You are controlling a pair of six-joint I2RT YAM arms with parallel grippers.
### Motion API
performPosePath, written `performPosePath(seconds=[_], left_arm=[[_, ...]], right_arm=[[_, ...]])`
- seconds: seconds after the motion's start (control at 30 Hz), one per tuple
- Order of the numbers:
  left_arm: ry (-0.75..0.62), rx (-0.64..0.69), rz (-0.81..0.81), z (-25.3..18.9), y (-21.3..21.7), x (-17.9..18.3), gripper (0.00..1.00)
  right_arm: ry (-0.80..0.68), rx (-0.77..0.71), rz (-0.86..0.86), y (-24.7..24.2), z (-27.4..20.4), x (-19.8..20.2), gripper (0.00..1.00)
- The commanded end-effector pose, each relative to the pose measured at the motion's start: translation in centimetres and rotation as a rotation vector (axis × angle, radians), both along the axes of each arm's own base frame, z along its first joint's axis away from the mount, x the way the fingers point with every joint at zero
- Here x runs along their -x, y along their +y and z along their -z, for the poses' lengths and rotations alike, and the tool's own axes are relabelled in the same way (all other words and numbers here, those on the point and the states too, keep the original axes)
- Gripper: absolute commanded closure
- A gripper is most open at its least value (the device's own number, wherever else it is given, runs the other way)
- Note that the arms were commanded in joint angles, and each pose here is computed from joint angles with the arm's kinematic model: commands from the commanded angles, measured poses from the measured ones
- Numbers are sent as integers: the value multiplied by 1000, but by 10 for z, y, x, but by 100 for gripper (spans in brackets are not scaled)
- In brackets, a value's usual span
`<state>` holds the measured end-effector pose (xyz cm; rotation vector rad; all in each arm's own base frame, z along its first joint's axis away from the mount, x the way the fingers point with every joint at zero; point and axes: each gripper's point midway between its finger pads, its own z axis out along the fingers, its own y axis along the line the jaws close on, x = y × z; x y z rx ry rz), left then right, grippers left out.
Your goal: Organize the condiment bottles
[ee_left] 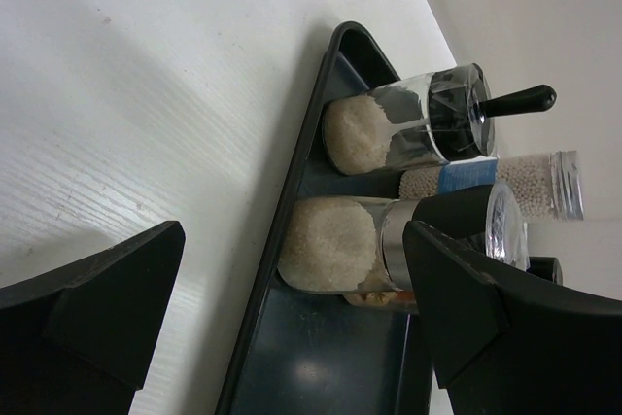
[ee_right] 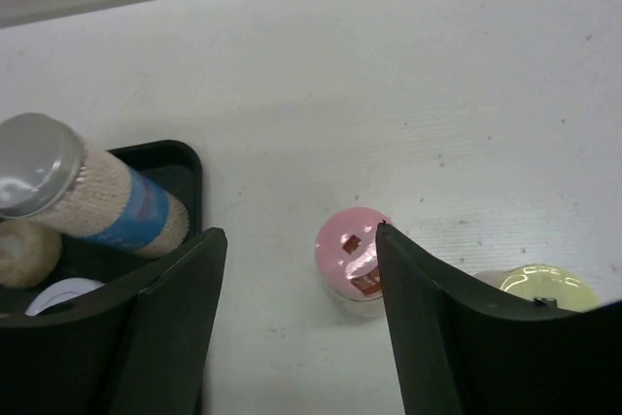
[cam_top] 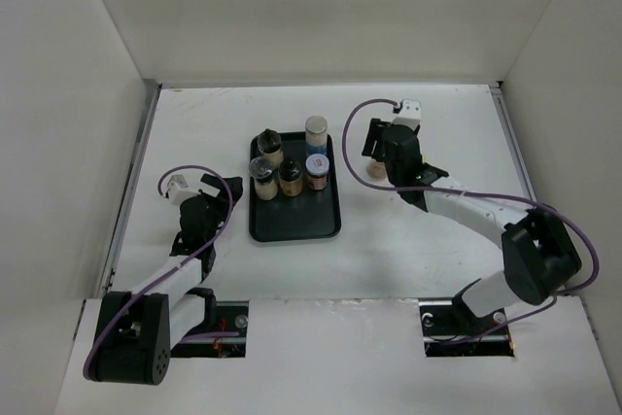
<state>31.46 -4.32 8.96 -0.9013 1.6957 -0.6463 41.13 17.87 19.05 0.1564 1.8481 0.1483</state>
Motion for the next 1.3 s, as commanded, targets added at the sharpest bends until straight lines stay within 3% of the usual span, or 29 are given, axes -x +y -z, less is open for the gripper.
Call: performPosePath(seconds=[0.0, 0.27, 0.43, 0.57, 0.73, 1.03, 1.27], left_arm=[[-70, 0, -6, -20, 0, -6, 0], [-64, -2, -3, -18, -1, -6, 0], [-58, 3, 4, -17, -1, -7, 0], [-56, -1, -5, -16, 1, -6, 0], [-64, -1, -15, -18, 3, -6, 0], [-54, 3, -23, -16, 5, -6, 0], [-63, -9, -48, -19, 12, -3, 0]], right_arm=[[56, 49, 45, -15, 19, -12, 26], [128, 90, 48, -15, 48, -23, 23], [122, 75, 55, -13, 49, -27, 52], [32, 57, 58, -15, 19, -17, 58], [-30, 23, -23, 5, -16, 26, 60], [38, -45, -413, 128, -9, 125, 61], [-5, -44, -595, 223, -13, 140, 59]])
